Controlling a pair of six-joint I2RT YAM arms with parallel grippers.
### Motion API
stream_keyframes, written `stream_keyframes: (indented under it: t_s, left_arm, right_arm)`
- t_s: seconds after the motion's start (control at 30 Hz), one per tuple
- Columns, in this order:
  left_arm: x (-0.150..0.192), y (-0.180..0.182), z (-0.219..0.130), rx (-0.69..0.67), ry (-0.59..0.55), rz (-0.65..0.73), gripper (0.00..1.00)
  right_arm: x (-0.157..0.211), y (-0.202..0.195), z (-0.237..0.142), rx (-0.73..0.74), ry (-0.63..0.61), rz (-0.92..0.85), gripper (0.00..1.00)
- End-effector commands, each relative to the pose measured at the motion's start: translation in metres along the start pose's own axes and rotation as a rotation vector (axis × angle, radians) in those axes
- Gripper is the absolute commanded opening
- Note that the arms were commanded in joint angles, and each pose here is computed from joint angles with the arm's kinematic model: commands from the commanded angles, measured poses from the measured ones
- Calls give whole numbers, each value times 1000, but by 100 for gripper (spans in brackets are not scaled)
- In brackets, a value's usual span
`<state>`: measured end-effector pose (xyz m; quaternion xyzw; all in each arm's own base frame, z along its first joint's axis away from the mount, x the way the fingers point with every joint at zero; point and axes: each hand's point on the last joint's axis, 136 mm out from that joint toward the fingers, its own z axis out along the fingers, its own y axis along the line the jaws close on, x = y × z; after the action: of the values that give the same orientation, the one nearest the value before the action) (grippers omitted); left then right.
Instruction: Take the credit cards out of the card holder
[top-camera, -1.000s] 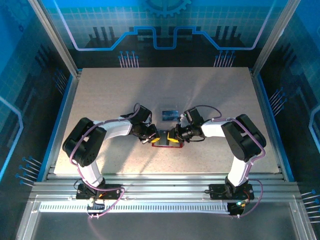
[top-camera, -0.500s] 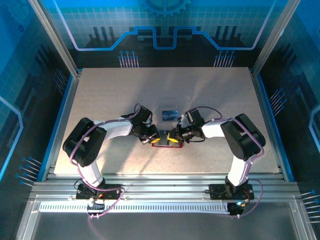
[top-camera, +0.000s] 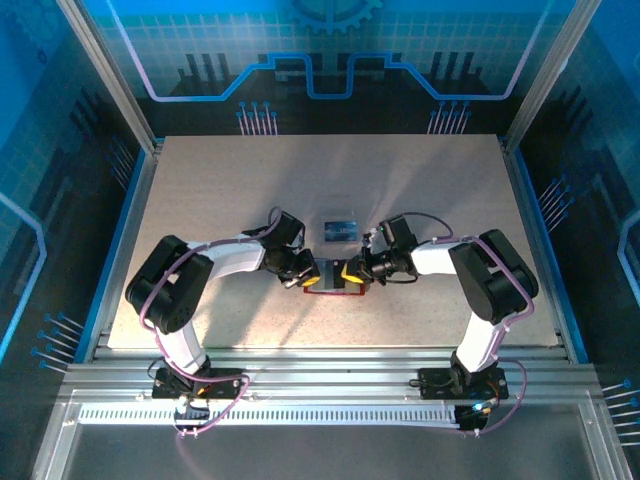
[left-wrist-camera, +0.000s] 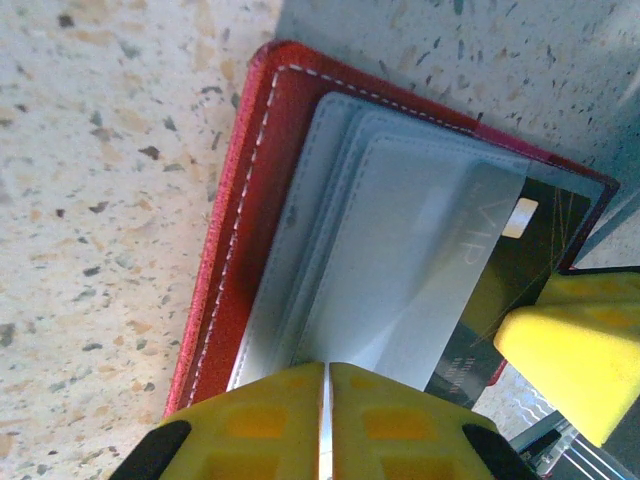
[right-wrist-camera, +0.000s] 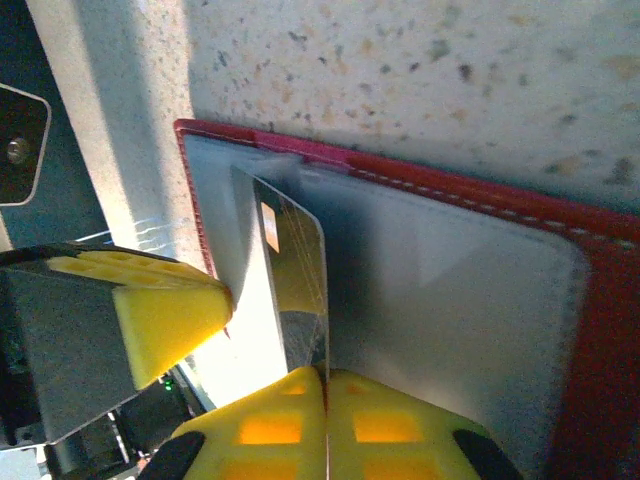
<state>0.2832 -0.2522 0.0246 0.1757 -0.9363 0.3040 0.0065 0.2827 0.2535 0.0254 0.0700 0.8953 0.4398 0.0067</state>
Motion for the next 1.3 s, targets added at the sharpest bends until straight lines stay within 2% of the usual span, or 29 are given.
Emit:
stream_keyframes:
  t_s: [0.0, 0.3, 0.83, 1.07, 1.27]
  left_arm:
    - [1, 5, 1, -40, 2, 11, 12]
    - [-2, -1, -1, -27, -5, 15, 13]
    - [-18, -29, -23, 80, -55, 7, 14]
    - [-26, -27, -33, 91, -83, -3, 15]
    - [-35, -23, -39, 106, -99, -21, 15]
  right_arm:
    - [3, -11, -10, 61, 8, -1, 8]
    - [1, -10, -22, 138, 12, -46, 7]
    - [-12, 20, -40, 150, 12, -138, 5]
    - [-19, 34, -53, 199, 39, -255, 0]
    - [-29, 42, -70, 302, 63, -442, 0]
